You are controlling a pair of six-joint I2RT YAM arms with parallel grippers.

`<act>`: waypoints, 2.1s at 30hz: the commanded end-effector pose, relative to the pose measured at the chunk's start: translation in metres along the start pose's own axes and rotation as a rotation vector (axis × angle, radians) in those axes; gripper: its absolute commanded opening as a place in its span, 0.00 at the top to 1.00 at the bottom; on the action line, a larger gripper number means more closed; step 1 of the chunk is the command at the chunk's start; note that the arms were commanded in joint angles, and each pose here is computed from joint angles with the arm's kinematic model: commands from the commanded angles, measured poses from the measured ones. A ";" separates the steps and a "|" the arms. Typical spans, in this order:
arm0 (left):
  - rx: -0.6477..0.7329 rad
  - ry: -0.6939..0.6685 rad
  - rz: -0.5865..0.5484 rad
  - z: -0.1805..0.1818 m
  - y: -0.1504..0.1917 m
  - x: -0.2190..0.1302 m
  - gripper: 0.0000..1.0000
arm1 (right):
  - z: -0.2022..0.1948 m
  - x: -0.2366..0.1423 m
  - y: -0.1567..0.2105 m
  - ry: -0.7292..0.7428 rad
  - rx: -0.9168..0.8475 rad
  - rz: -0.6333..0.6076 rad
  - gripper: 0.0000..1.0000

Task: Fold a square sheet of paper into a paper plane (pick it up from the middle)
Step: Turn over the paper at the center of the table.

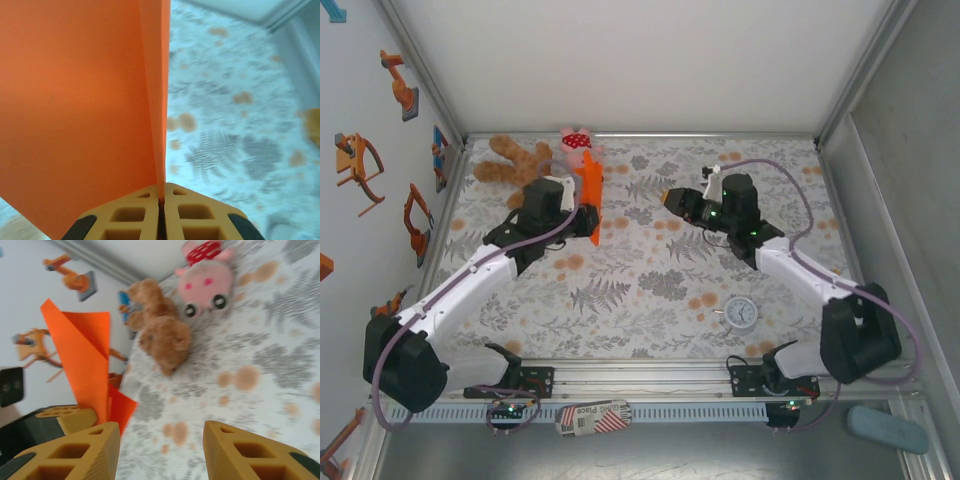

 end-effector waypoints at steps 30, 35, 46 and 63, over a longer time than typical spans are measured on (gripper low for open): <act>0.640 -1.007 0.445 0.020 0.081 0.161 0.88 | -0.041 -0.049 0.016 0.460 -0.084 -0.042 0.54; 0.612 -0.960 0.471 0.020 0.089 0.172 0.85 | -0.043 -0.045 0.016 0.457 -0.067 -0.026 0.54; 0.358 -0.637 0.495 -0.020 0.088 0.162 0.69 | -0.041 -0.044 0.013 0.449 -0.023 -0.046 0.55; -0.016 -0.176 0.355 -0.030 0.073 0.095 0.43 | -0.040 -0.059 0.012 0.475 -0.077 -0.129 0.01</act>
Point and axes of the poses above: each hand's point on the last joint's axis, 136 mm out from that joint toward the fingers, its own x axis out along the fingers, its own z axis along the line the jaws close on, y = z × x, the point moved 8 cm from there along -x, back along the fingers, and after that the axes turned 2 degrees about -x, right-handed, at the moved point
